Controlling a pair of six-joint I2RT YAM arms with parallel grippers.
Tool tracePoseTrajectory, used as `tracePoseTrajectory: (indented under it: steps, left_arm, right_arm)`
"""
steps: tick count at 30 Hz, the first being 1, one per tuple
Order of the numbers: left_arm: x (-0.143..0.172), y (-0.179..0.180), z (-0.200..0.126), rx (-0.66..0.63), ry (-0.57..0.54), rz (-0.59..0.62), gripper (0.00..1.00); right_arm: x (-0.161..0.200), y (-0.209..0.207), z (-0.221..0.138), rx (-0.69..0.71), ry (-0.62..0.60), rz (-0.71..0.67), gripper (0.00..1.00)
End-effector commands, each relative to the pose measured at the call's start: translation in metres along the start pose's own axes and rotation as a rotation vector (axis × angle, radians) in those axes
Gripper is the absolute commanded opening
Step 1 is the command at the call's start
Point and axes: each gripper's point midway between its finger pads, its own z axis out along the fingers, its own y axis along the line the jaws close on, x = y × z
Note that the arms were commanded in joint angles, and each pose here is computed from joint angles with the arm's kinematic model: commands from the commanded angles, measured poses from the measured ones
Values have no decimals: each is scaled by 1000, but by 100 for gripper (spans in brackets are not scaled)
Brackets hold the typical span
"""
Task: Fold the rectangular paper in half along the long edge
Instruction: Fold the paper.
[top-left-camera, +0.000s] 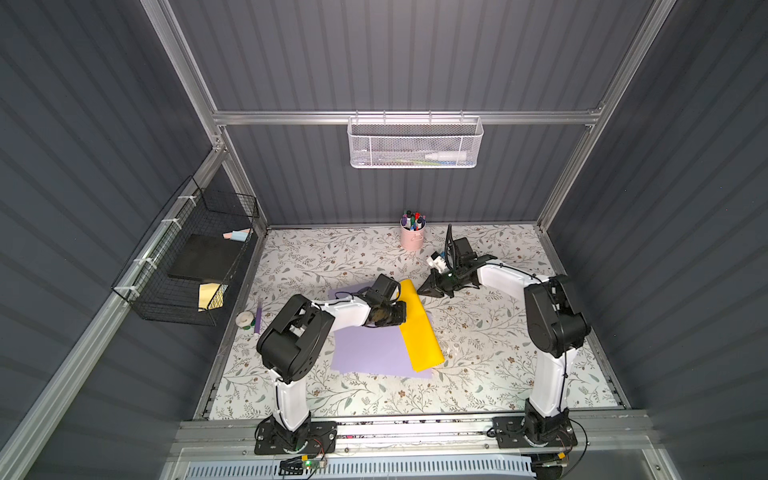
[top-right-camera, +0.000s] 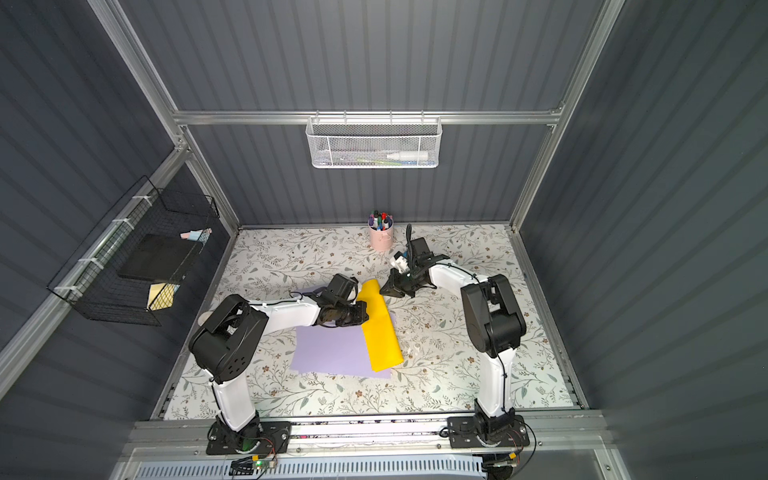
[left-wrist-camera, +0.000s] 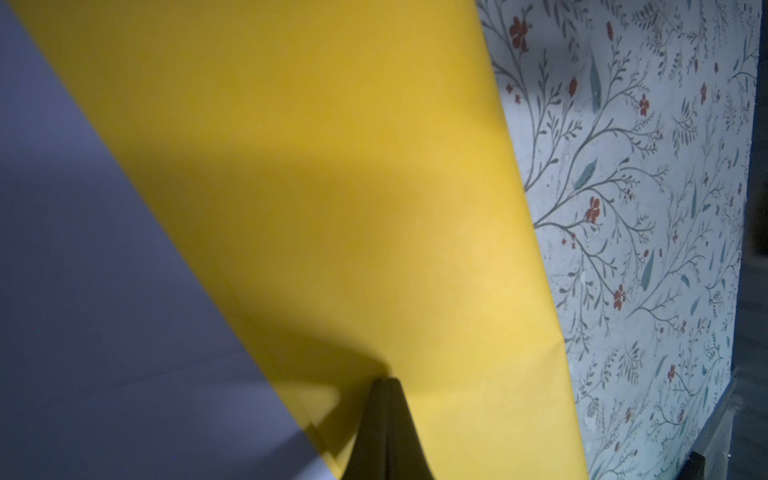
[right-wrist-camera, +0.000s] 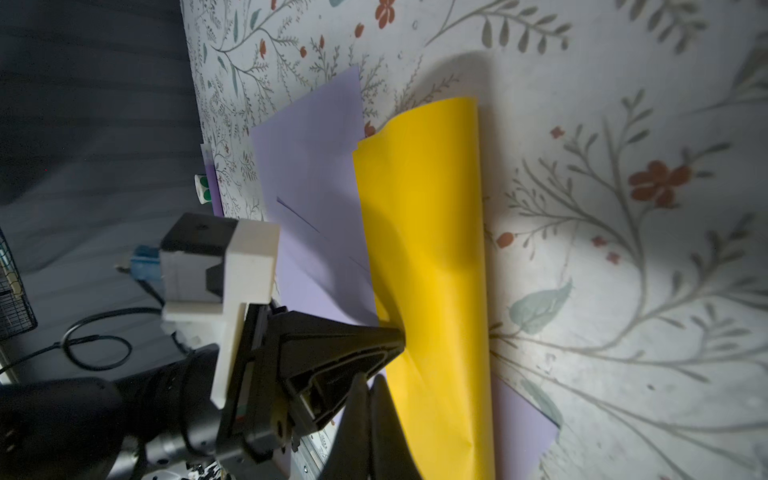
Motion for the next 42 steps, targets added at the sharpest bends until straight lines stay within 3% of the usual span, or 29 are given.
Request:
tracePoseTrajectory:
  steps: [1, 18, 27, 36, 42]
  left_arm:
    - [40, 34, 8, -113, 117, -41, 0]
    - [40, 35, 7, -121, 119, -42, 0]
    - [43, 36, 5, -123, 124, -40, 0]
    - [44, 36, 4, -124, 127, -37, 0]
    - [44, 37, 6, -127, 131, -39, 0]
  right_arm:
    - [2, 4, 14, -63, 60, 4, 6]
    - [25, -73, 47, 97, 120, 147, 5]
    - [19, -101, 13, 119, 58, 202, 4]
    - [1, -74, -26, 108, -29, 150, 4]
    - [-8, -33, -10, 13, -10, 80, 6]
